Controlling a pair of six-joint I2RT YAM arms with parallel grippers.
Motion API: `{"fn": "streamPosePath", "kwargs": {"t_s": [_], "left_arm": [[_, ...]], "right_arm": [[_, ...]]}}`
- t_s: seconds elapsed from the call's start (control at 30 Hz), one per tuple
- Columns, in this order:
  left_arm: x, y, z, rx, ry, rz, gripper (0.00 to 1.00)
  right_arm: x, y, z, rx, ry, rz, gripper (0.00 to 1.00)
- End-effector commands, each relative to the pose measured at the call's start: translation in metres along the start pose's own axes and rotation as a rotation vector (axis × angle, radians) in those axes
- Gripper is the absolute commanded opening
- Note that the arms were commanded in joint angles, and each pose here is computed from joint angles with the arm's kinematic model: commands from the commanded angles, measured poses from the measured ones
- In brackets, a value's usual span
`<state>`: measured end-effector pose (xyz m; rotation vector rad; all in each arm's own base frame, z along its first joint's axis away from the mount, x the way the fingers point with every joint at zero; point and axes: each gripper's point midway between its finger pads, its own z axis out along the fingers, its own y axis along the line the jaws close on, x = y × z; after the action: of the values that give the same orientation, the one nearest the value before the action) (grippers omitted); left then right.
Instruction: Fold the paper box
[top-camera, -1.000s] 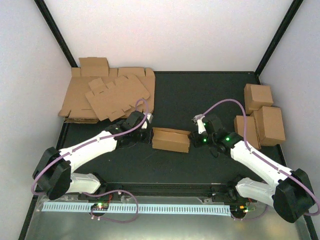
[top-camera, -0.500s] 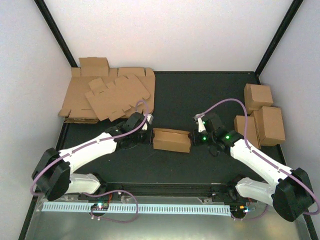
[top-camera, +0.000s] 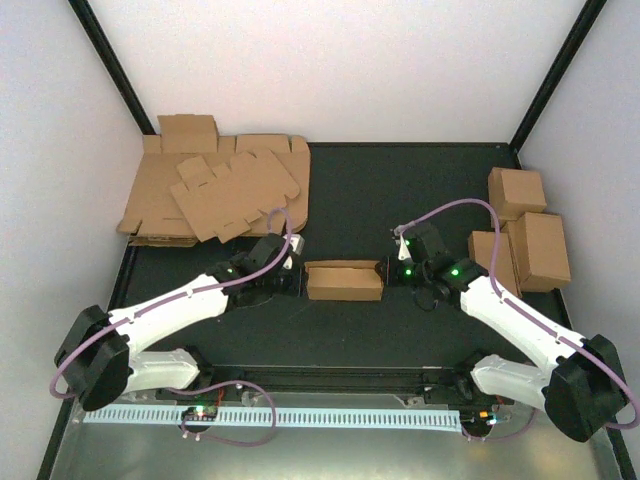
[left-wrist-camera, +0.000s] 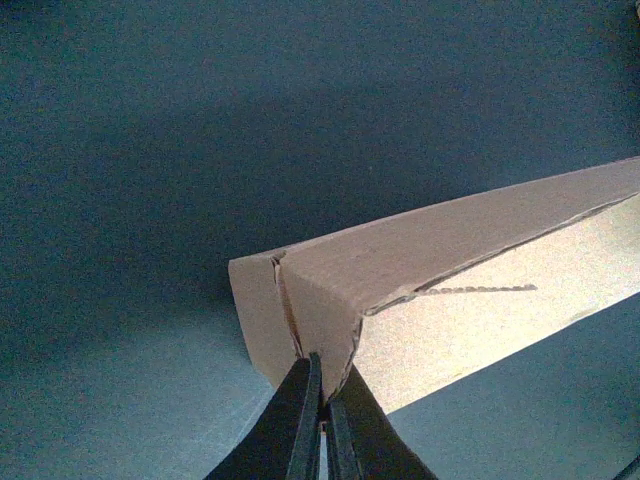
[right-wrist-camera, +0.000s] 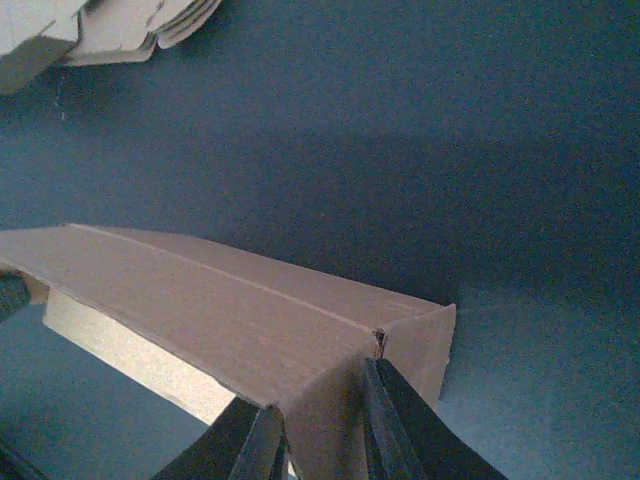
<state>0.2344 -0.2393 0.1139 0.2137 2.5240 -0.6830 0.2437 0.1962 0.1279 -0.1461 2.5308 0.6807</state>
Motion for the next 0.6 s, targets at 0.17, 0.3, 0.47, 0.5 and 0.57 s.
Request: {"fn": "streamPosePath", "kwargs": {"t_s": [0.17,0.3,0.47,0.5,0.57], "left_arm": [[0.0,-0.006,0.0,0.004,-0.02,-0.029,0.04],[0.0,-0.005,0.001,-0.004,-0.023,-0.033,0.05],[0.0,-0.004,0.0,-0.011,-0.027,-0.034,0.05],[0.0,-0.004,0.0,-0.014,-0.026,-0.033,0.05],[0.0,-0.003,0.001,-0.016,-0.027,-0.031,0.05]], "right_arm": [[-0.004,0.009,0.001,-0.024,-0.033,0.122,0.22],[0.0,0.005,0.004,0.012,-0.048,0.113,0.21],[0.009,-0.005,0.01,0.05,-0.054,0.107,0.19],[0.01,-0.007,0.011,0.059,-0.057,0.102,0.19],[0.01,-0.012,0.011,0.081,-0.067,0.082,0.18]]}}
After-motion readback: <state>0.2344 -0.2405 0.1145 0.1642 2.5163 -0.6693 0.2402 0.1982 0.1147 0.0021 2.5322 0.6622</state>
